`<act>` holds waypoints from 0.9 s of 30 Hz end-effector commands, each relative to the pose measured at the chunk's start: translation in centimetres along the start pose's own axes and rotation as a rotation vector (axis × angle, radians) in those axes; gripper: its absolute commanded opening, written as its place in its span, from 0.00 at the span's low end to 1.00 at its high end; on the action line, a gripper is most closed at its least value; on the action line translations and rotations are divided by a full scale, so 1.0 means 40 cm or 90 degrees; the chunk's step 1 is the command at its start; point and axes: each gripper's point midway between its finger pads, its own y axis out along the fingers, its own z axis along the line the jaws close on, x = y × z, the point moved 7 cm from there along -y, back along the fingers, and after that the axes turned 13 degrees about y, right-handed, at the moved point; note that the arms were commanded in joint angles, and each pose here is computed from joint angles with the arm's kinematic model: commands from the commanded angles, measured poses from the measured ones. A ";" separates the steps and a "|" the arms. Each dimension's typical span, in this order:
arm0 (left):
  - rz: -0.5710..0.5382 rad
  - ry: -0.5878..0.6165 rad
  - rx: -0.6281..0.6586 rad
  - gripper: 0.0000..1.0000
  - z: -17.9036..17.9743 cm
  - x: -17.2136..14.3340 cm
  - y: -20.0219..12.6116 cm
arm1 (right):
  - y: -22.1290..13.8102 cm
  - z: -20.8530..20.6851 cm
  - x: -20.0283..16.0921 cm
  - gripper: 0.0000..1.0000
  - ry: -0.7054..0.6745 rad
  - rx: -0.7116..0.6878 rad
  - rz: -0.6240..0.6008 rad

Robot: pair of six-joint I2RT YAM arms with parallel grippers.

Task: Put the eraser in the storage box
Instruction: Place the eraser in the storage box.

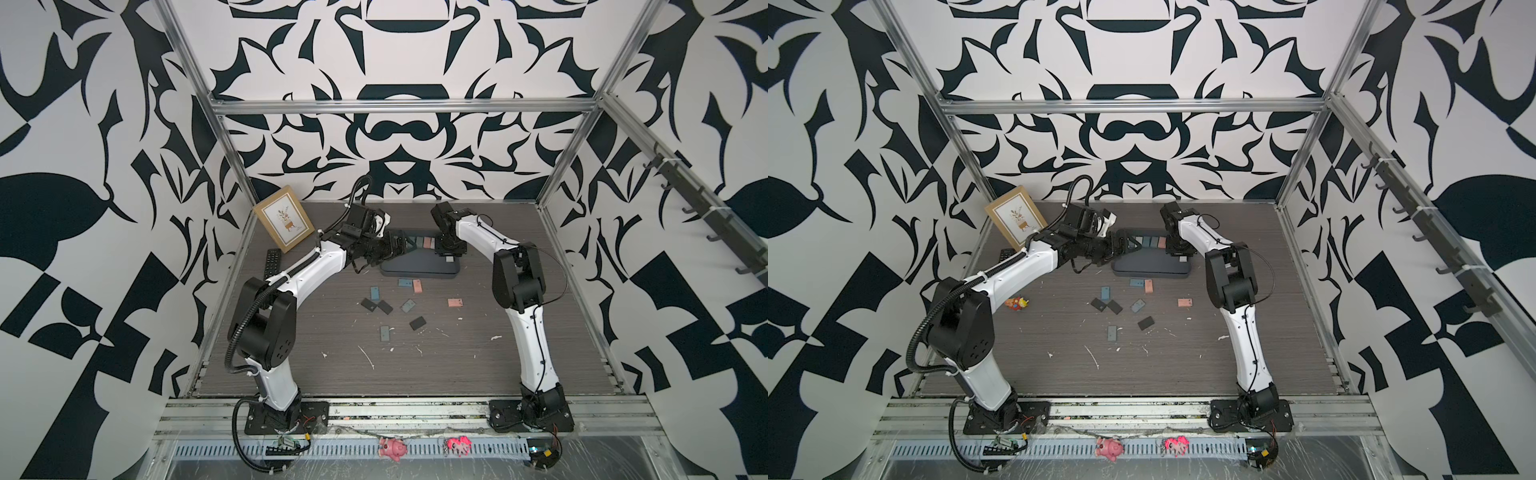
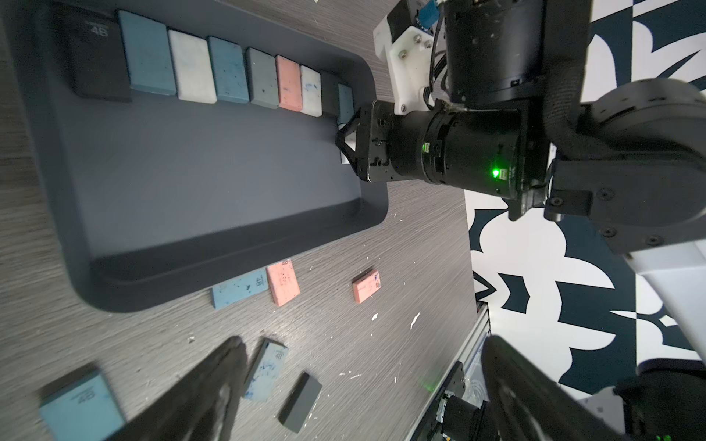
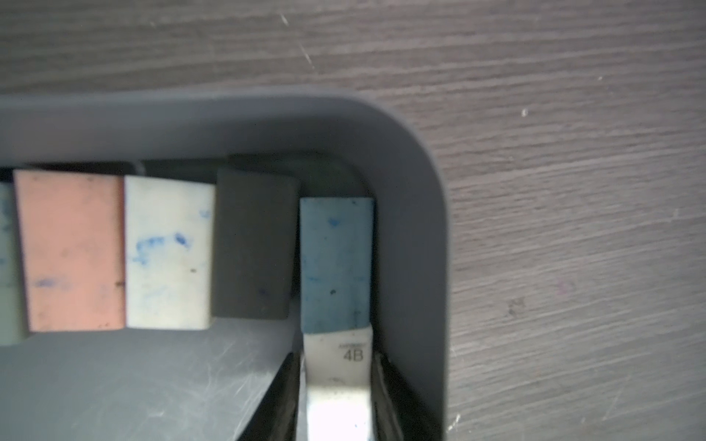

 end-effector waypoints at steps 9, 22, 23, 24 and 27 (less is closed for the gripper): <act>0.001 0.007 -0.006 0.99 -0.001 -0.003 -0.003 | -0.055 -0.010 0.029 0.37 0.011 -0.023 -0.032; -0.003 0.013 -0.003 0.99 -0.005 -0.001 -0.009 | -0.112 0.009 0.044 0.40 0.005 0.000 -0.052; -0.003 0.013 -0.002 0.99 -0.005 -0.001 -0.009 | -0.120 0.010 0.048 0.40 0.005 0.002 -0.055; -0.003 0.014 -0.001 0.99 -0.006 0.000 -0.010 | -0.127 0.011 0.049 0.41 0.006 0.005 -0.057; -0.005 0.018 0.006 0.99 -0.005 0.000 -0.014 | -0.151 0.018 0.052 0.42 0.003 0.013 -0.066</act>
